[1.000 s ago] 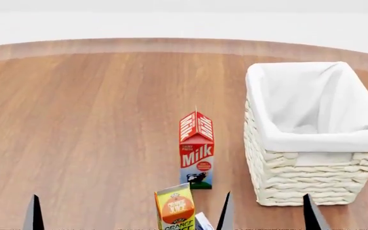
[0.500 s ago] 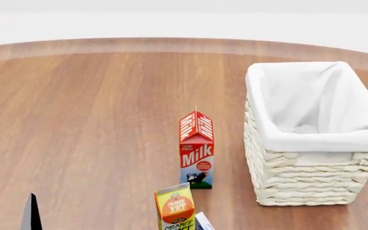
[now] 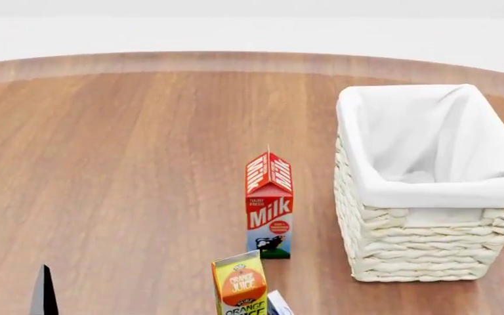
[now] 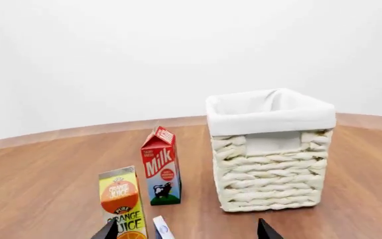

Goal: Pick up the tomato sauce, and put it in the basket.

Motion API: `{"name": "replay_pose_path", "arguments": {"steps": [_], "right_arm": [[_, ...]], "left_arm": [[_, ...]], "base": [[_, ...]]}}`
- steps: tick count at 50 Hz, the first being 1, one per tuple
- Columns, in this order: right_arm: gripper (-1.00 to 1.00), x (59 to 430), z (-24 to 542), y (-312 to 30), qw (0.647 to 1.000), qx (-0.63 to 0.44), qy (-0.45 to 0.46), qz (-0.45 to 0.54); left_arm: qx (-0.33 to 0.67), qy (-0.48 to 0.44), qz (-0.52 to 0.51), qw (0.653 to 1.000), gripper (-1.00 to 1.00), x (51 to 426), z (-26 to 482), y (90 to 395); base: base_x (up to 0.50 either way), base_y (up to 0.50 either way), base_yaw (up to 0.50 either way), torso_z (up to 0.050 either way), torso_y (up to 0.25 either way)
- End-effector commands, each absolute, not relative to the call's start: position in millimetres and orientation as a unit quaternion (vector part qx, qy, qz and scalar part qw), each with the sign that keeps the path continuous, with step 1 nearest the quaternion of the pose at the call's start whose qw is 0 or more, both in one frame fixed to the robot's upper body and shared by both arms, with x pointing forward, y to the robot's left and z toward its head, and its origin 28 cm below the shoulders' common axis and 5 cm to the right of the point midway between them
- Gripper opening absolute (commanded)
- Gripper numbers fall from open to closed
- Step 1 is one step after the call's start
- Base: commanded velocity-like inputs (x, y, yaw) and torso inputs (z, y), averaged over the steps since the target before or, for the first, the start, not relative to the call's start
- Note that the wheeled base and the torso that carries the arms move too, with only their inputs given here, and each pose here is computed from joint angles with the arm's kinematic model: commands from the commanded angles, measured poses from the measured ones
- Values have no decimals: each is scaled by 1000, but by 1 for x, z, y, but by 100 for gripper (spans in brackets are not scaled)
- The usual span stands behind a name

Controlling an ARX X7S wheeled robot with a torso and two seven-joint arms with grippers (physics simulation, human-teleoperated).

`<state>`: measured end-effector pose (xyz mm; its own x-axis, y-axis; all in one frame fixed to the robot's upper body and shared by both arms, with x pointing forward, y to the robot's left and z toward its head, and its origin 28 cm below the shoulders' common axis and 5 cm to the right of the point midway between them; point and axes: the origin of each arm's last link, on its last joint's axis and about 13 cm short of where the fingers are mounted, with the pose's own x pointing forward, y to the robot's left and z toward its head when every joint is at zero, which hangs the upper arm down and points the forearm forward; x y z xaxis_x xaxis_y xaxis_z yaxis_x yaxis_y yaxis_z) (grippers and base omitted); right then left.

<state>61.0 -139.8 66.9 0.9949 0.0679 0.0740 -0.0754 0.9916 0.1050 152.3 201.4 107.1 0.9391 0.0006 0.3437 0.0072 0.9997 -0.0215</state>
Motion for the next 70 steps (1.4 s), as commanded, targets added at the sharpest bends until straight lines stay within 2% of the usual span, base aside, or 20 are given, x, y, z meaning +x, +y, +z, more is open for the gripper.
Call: {"name": "replay_pose_path", "arguments": {"steps": [1, 45, 70], "right_arm": [[100, 57, 51, -140, 999, 45, 8, 29], [100, 60, 9, -132, 995, 36, 91, 36], [100, 81, -17, -121, 994, 35, 96, 48]], "left_arm": [[-10, -173, -2, 985, 100, 153, 106, 201], [-14, -163, -4, 987, 100, 156, 102, 200], [-16, -156, -7, 988, 100, 157, 99, 199]], "base": [[0, 0, 0, 0, 0], [0, 0, 0, 0, 0], [0, 0, 0, 0, 0]]}}
